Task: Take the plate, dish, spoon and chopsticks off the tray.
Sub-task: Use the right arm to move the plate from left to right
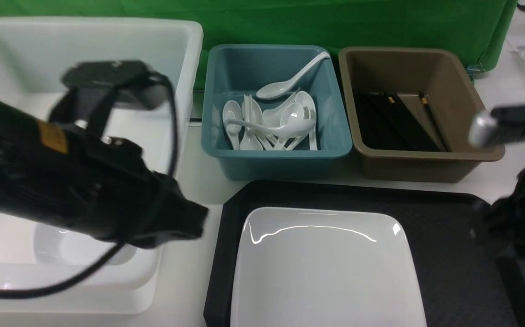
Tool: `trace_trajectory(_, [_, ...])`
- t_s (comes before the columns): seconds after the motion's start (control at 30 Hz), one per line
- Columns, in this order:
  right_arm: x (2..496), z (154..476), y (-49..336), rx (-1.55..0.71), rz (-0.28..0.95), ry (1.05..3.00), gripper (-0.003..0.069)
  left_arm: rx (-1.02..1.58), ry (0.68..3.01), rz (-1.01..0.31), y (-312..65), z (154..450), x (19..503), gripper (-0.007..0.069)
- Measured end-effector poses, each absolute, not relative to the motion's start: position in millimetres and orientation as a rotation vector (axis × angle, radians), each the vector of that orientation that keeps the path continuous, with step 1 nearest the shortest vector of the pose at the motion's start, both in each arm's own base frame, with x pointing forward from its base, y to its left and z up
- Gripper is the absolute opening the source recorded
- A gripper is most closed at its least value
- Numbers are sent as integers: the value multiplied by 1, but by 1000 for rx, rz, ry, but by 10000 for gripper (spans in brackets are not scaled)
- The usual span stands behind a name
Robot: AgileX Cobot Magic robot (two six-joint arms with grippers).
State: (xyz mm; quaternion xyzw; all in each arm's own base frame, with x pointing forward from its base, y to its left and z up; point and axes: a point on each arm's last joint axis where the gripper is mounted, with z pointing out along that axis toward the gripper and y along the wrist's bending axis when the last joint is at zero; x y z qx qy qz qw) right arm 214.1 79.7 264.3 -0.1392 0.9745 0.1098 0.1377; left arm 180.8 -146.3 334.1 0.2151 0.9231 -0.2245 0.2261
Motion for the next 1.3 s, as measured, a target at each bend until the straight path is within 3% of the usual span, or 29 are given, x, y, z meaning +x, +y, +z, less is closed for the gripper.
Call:
trace_trajectory(0.17, [216, 214, 82, -264, 375, 2832, 379, 632, 2633, -621, -168, 314, 184, 1])
trace_trajectory(0.23, [223, 199, 83, -228, 372, 2848, 415, 636, 2665, -612, -173, 307, 188, 1])
trace_trajectory(0.37, [234, 175, 87, -174, 374, 2896, 420, 638, 2692, -587, -177, 298, 193, 1])
trace_trajectory(0.73, [240, 153, 92, -156, 418, 2953, 349, 624, 2667, -592, -178, 298, 196, 1])
trace_trajectory(0.8, [240, 153, 95, -209, 423, 2947, 273, 606, 2664, -597, -178, 298, 197, 1])
trace_trajectory(0.87, [240, 154, 97, -250, 431, 2934, 144, 589, 2665, -602, -179, 299, 197, 1])
trace_trajectory(0.9, [240, 154, 97, -235, 436, 2927, 124, 589, 2664, -602, -179, 299, 197, 1])
trace_trajectory(1.0, [242, 155, 93, -221, 426, 2917, 123, 586, 2664, -603, -179, 299, 197, 1])
trace_trajectory(1.3, [244, 158, 33, -37, 326, 3009, 115, 551, 2642, -642, -183, 298, 201, 1])
